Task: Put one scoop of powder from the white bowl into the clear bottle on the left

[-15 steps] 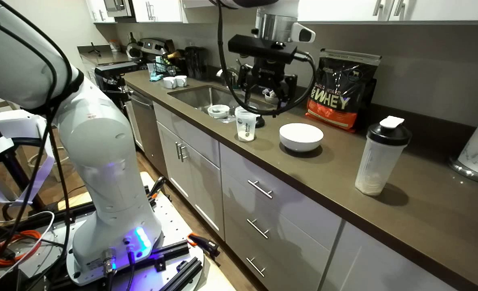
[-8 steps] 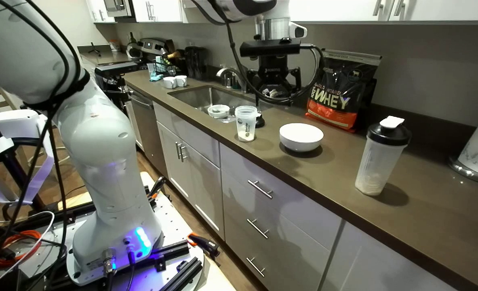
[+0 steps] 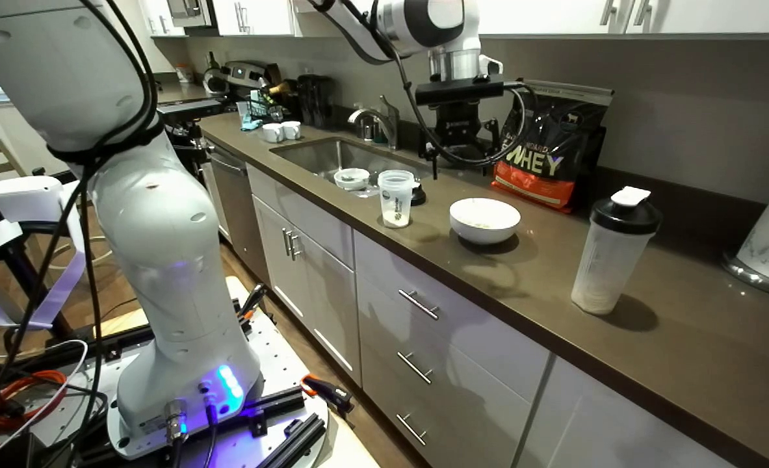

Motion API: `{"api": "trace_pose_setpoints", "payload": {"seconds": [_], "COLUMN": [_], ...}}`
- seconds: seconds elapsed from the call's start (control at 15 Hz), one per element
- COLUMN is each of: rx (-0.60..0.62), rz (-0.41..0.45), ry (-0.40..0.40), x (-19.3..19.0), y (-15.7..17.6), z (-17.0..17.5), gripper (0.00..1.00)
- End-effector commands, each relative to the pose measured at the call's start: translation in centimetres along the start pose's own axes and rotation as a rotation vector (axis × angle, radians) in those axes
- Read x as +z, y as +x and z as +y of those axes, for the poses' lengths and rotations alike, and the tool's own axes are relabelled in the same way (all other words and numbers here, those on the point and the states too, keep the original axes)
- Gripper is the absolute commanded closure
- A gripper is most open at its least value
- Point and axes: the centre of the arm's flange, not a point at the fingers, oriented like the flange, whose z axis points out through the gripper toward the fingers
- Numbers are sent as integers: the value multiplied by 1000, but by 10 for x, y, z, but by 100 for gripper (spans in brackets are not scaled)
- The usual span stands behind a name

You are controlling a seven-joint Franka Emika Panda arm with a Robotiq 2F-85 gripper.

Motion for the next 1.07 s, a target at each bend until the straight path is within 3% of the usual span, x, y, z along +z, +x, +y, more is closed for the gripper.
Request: {"api": "trace_pose_setpoints", "payload": {"seconds": [0.0, 0.93, 1.0], "rx": [3, 52, 53], "rz": [-19, -79, -84], "ry": [-5, 4, 4], "x": [11, 54, 58], "y": [29, 97, 100], "z": [14, 10, 10], "gripper": [0, 0, 6]}}
